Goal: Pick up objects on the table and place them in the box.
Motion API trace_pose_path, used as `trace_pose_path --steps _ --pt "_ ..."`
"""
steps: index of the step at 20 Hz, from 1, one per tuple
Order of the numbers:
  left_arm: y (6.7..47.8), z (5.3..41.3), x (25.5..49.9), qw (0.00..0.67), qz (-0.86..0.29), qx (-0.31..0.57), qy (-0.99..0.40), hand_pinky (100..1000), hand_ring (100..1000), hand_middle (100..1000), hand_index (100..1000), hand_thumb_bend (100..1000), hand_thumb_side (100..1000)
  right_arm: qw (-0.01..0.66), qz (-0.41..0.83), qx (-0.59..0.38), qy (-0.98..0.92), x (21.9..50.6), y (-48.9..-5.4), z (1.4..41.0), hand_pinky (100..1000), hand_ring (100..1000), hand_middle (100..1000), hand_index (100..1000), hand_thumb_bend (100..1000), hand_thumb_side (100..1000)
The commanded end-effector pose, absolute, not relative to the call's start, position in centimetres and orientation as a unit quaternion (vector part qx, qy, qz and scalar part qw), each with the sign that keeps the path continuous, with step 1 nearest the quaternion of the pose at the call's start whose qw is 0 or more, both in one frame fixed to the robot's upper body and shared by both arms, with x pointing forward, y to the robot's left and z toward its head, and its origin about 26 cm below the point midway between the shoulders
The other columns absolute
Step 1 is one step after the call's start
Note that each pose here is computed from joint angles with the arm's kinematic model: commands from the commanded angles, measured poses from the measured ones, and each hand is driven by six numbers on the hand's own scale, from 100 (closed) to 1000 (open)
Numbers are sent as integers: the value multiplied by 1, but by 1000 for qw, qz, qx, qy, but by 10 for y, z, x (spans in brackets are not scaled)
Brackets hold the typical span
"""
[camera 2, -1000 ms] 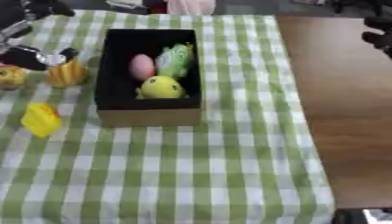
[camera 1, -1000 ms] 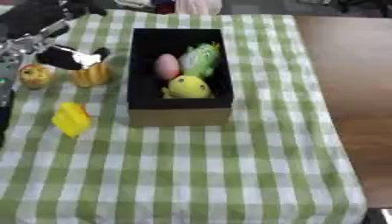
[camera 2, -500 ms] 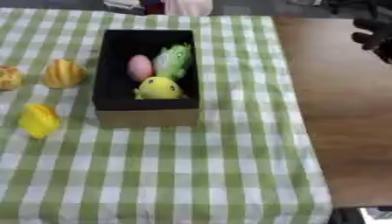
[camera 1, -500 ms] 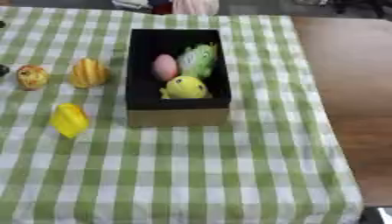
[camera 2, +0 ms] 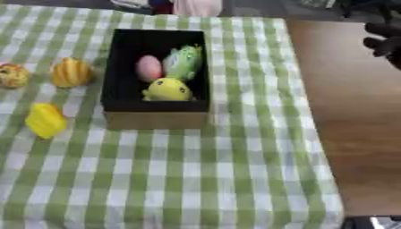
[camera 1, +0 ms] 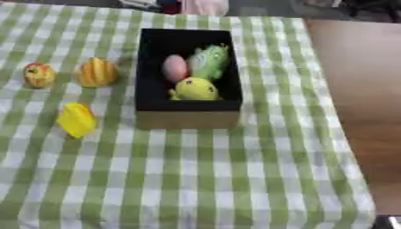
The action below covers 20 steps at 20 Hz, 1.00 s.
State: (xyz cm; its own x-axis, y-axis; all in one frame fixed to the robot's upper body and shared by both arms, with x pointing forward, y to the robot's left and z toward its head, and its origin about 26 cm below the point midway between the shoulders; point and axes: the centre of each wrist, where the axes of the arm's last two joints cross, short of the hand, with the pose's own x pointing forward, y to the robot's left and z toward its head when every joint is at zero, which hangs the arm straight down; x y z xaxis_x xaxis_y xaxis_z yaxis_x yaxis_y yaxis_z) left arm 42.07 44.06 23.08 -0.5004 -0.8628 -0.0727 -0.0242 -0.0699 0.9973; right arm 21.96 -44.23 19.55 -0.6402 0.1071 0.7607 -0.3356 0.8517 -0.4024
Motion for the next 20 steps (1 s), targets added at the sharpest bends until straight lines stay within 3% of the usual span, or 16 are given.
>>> trace_pose_path --steps 1,4,9,17,20 --pt "454 245 419 335 -610 398 -597 906 862 783 890 479 623 410 275 59 -868 220 -442 205 1000 1000 623 995 100 880" --pt "454 242 424 340 -605 401 -597 906 867 790 890 492 582 410 272 58 -868 220 -442 205 1000 1000 623 995 100 880" --pt "445 234 438 357 -607 389 -594 914 867 792 874 440 617 409 270 59 -870 222 -443 207 1000 1000 623 996 100 881" --pt "414 236 464 379 -614 379 -579 915 867 774 867 519 646 409 274 62 -868 226 -441 210 1000 1000 622 995 100 884" --pt "402 239 470 379 -623 388 -564 918 871 768 864 551 616 410 276 62 -867 227 -441 211 1000 1000 622 996 100 886"
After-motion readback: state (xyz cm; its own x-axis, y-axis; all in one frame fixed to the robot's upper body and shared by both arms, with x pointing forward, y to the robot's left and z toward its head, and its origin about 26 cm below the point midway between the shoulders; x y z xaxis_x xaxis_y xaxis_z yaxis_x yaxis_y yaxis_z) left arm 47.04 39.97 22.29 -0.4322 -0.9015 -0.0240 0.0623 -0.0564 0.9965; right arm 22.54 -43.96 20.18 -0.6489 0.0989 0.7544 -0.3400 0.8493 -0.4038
